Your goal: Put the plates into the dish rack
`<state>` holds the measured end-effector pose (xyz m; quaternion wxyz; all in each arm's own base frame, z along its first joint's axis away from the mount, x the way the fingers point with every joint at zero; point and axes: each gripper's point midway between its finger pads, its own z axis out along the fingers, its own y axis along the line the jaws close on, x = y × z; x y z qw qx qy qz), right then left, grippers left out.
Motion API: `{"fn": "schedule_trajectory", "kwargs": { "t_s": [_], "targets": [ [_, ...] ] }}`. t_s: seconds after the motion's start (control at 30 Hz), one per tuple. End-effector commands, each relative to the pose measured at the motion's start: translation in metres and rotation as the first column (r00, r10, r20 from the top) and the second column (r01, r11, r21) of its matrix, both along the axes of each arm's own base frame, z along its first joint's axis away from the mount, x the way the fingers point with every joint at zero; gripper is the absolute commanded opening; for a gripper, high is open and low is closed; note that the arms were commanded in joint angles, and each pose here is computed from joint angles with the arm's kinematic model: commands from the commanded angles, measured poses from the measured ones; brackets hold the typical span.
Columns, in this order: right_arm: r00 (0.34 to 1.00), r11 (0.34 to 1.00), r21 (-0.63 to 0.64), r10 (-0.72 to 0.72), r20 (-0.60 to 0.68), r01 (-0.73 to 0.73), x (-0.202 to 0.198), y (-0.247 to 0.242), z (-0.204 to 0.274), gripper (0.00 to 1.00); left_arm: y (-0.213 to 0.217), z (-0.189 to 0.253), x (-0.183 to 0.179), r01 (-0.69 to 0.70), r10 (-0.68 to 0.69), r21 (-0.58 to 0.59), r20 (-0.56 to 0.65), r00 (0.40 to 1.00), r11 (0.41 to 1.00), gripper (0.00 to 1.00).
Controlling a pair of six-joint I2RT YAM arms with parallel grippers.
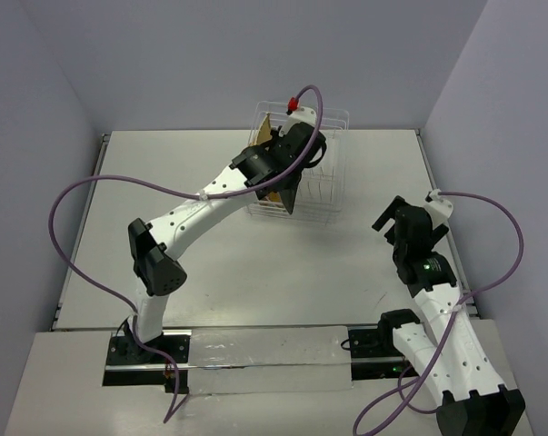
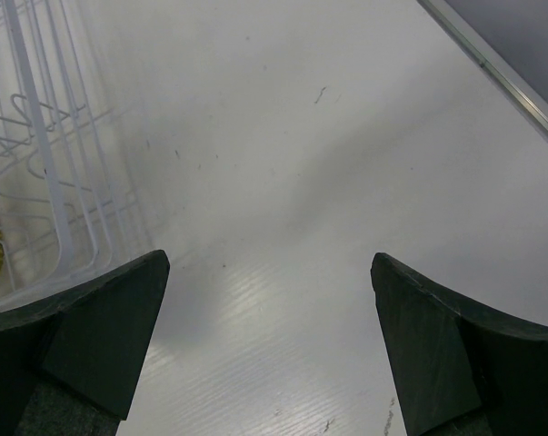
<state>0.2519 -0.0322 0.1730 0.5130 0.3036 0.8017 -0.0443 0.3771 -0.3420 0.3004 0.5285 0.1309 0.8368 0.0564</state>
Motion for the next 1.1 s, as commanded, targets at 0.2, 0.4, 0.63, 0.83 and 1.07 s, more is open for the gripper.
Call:
{"fn": "schedule_trajectory", "kwargs": {
  "t_s": [0.2, 0.4, 0.63, 0.83, 1.07],
  "targets": [
    [0.998, 0.998, -0.031, -0.054, -0.027, 0.053, 0.002, -0.01, -0.006, 1.0, -0.012, 0.035, 0.043, -0.081, 0.101, -0.134, 0.149, 0.984, 0.988, 0.0],
    [0.997, 0.997, -0.038, -0.062, -0.043, 0.06, 0.002, -0.011, -0.009, 1.0, -0.018, 0.024, 0.06, -0.079, 0.099, -0.121, 0.167, 0.981, 0.989, 0.0],
    [0.996, 0.996, -0.048, -0.072, -0.059, 0.069, 0.004, -0.013, -0.011, 1.0, -0.009, 0.023, 0.078, -0.066, 0.087, -0.131, 0.161, 0.983, 0.989, 0.0],
    [0.995, 0.996, -0.052, -0.076, -0.067, 0.072, 0.005, -0.014, -0.012, 1.0, -0.015, -0.003, 0.082, -0.055, 0.07, -0.121, 0.124, 0.99, 0.991, 0.0],
    [0.995, 0.996, -0.048, -0.074, -0.062, 0.071, 0.004, -0.013, -0.012, 1.0, -0.021, -0.026, 0.085, -0.079, 0.092, -0.136, 0.093, 0.991, 0.988, 0.0]
  ]
}}
